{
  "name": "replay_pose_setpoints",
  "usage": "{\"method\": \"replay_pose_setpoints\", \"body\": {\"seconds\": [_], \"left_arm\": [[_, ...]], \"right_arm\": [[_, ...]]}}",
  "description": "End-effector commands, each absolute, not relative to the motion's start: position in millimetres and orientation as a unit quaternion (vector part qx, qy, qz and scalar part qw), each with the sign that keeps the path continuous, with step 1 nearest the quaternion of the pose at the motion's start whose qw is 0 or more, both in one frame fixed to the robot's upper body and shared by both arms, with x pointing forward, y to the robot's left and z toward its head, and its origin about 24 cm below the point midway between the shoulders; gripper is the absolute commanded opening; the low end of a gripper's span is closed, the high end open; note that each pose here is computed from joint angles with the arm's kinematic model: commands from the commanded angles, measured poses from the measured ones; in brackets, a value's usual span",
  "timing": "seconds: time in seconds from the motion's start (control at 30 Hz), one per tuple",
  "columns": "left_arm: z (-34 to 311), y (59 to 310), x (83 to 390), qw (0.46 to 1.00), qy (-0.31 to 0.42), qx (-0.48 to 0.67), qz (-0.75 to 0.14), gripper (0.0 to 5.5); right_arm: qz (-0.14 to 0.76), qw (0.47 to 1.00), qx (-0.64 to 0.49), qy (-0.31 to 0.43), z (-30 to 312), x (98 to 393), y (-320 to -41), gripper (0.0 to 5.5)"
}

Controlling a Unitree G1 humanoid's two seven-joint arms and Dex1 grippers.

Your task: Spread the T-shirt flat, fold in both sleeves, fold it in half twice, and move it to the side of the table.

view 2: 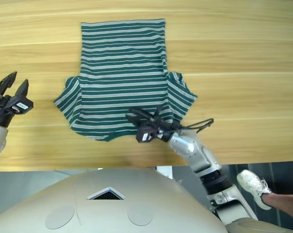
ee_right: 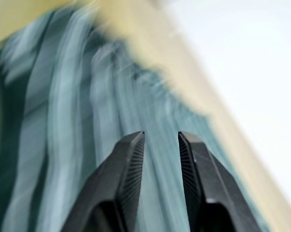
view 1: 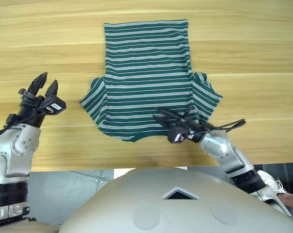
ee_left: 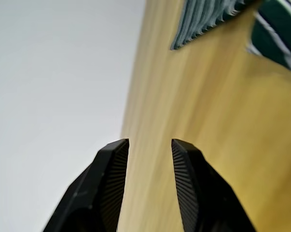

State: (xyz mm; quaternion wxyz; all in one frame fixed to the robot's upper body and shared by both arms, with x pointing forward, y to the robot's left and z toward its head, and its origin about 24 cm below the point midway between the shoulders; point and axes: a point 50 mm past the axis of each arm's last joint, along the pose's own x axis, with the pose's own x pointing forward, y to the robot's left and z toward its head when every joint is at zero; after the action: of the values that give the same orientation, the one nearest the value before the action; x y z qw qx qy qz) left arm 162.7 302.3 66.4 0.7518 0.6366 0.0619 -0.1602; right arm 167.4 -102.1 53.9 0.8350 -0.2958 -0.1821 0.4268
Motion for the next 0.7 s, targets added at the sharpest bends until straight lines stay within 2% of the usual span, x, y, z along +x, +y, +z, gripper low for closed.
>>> {"method": "replay_pose_setpoints", "body": {"seconds": [0.03, 0.13, 0.27, 0.53, 0.7], "left_arm": [[55.2, 280.0, 146.3, 0.697, 0.077, 0.638, -0.318, 1.63], [50.1, 268.8, 139.4, 0.673, 0.09, 0.625, -0.386, 1.63], [39.7, 268.0, 141.1, 0.659, 0.115, 0.624, -0.404, 1.63], [32.1, 267.6, 145.1, 0.643, 0.129, 0.638, -0.404, 1.63], [30.0, 275.3, 153.7, 0.643, 0.139, 0.657, -0.369, 1.63]], "right_arm": [[0.352, 0.878, -0.212, -0.244, 95.5, 186.5, -111.2, 1.28], [0.342, 0.882, -0.219, -0.239, 99.6, 192.1, -118.9, 1.28], [0.332, 0.884, -0.242, -0.223, 96.4, 192.8, -128.3, 1.28], [0.327, 0.884, -0.256, -0.214, 95.3, 192.1, -136.4, 1.28], [0.33, 0.883, -0.259, -0.21, 94.5, 191.2, -138.4, 1.28]]}}
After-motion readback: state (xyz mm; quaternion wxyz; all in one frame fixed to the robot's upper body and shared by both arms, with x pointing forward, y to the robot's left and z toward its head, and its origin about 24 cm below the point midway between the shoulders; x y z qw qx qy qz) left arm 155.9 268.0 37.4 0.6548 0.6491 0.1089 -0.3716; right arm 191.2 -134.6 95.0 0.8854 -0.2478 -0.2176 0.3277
